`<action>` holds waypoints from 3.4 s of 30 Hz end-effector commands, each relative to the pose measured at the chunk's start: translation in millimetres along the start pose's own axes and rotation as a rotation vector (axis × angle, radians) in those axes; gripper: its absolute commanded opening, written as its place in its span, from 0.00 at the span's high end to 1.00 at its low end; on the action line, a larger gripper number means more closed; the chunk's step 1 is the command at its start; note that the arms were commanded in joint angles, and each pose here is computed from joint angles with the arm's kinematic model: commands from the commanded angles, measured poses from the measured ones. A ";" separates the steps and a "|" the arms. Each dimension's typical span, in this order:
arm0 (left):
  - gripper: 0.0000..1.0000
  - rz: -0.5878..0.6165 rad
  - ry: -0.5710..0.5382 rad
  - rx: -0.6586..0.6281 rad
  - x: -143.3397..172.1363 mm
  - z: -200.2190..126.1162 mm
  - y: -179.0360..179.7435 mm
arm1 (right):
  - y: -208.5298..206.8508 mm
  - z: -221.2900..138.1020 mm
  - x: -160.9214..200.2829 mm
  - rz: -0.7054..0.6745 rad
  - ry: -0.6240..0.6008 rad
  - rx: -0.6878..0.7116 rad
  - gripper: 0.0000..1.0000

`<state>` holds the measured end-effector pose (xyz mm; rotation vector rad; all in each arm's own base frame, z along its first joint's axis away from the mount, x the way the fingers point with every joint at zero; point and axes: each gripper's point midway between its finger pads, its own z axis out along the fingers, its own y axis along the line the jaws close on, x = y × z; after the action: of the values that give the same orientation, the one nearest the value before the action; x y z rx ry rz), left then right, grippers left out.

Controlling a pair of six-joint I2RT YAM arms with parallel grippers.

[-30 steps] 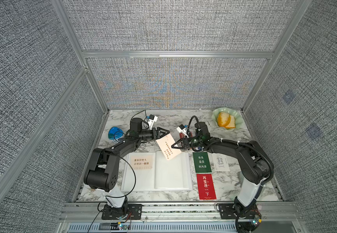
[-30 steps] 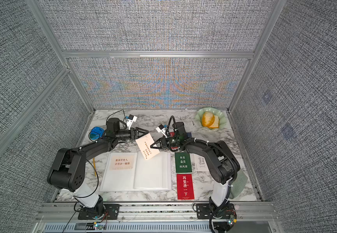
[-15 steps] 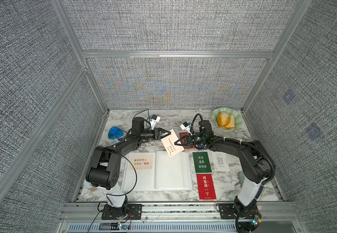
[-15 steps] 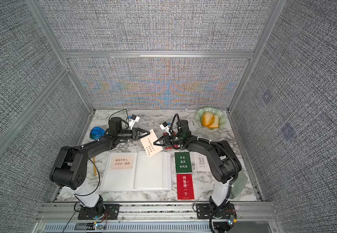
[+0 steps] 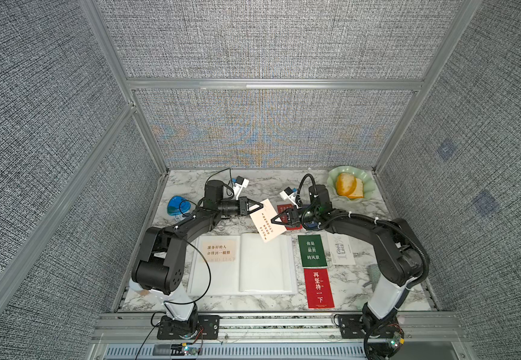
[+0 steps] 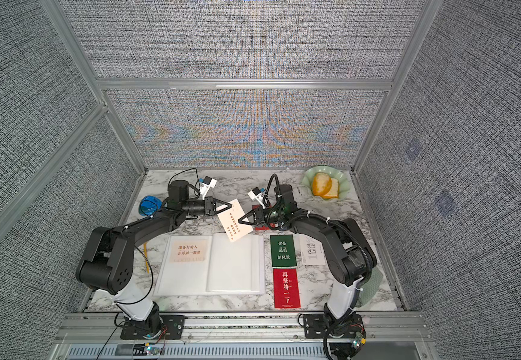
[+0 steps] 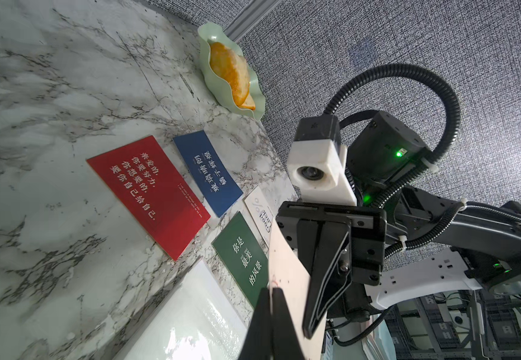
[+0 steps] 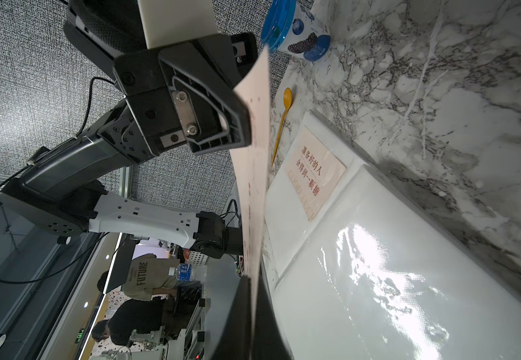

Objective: Place the photos into the photo albums
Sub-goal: Pick up the photo at the center of the board.

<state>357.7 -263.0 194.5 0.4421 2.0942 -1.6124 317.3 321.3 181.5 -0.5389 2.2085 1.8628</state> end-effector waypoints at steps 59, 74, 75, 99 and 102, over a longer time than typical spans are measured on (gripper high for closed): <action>1.00 -0.299 -0.673 -0.099 -25.7 -92.7 14.6 | 19.8 19.1 -24.6 0.093 -0.422 -0.045 0.42; 1.00 -0.336 -0.676 -0.102 -18.0 -92.4 22.3 | 44.4 40.1 -59.9 0.060 -0.421 -0.155 0.68; 1.00 -0.338 -0.678 -0.104 -17.6 -92.8 22.8 | 44.1 40.0 -59.8 0.061 -0.421 -0.152 0.70; 1.00 -0.363 -0.679 -0.127 -16.4 -92.9 29.0 | 38.2 50.0 -50.9 0.077 -0.383 -0.113 1.00; 0.98 -0.355 -0.655 -0.158 -16.0 -90.9 31.1 | 35.7 45.5 -52.0 0.078 -0.386 -0.096 1.00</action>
<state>372.2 -165.8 196.8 -0.5213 1.7903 -1.5123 348.2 380.7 217.2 -0.0612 1.9430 1.9218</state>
